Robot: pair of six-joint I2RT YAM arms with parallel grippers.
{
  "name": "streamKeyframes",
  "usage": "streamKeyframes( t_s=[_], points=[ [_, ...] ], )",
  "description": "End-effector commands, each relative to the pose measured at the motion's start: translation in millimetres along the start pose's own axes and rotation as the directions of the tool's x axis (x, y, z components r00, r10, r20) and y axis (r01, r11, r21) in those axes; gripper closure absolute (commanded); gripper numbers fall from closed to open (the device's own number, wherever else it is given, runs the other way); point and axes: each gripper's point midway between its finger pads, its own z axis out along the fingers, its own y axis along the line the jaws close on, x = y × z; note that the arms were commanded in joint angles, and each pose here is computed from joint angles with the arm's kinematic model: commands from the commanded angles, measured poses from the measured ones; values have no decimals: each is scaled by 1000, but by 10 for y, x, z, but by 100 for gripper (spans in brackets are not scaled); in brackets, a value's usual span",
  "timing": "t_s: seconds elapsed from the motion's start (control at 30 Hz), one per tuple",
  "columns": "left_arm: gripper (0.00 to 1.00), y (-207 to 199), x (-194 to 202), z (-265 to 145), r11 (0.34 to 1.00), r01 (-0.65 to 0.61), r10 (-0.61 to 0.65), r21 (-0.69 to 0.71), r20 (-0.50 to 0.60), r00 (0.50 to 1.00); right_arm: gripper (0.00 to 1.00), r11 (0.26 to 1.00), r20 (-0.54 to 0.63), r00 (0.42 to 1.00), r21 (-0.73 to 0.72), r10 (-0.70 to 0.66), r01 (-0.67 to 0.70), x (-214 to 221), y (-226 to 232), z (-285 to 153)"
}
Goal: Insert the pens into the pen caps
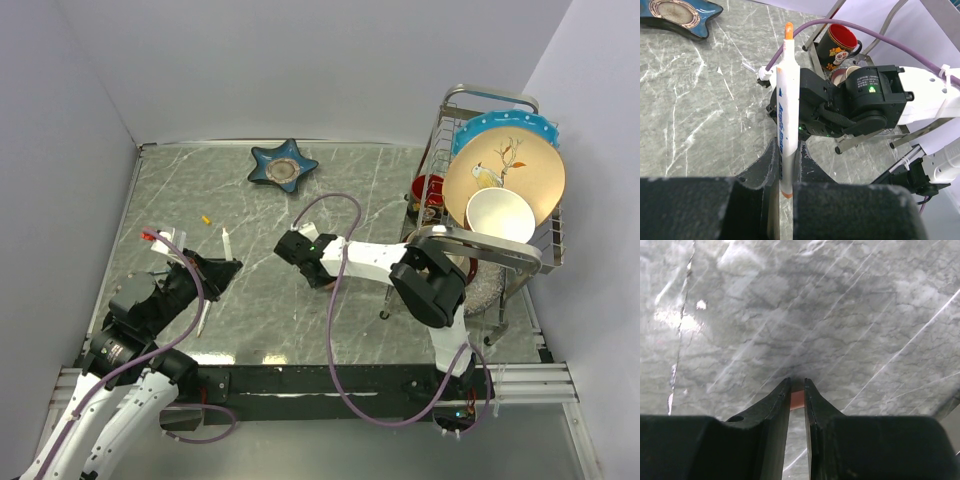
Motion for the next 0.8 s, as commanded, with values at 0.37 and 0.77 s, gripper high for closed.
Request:
streamKeyframes(
  t_s=[0.37, 0.77],
  points=[
    [99, -38, -100, 10, 1000, -2, 1, 4, 26, 1000, 67, 977, 102, 972, 5, 210, -212, -245, -90, -438],
    [99, -42, -109, -8, 1000, -1, 1, 5, 33, 999, 59, 709, 147, 715, 98, 684, -698, -333, -240, -662]
  ],
)
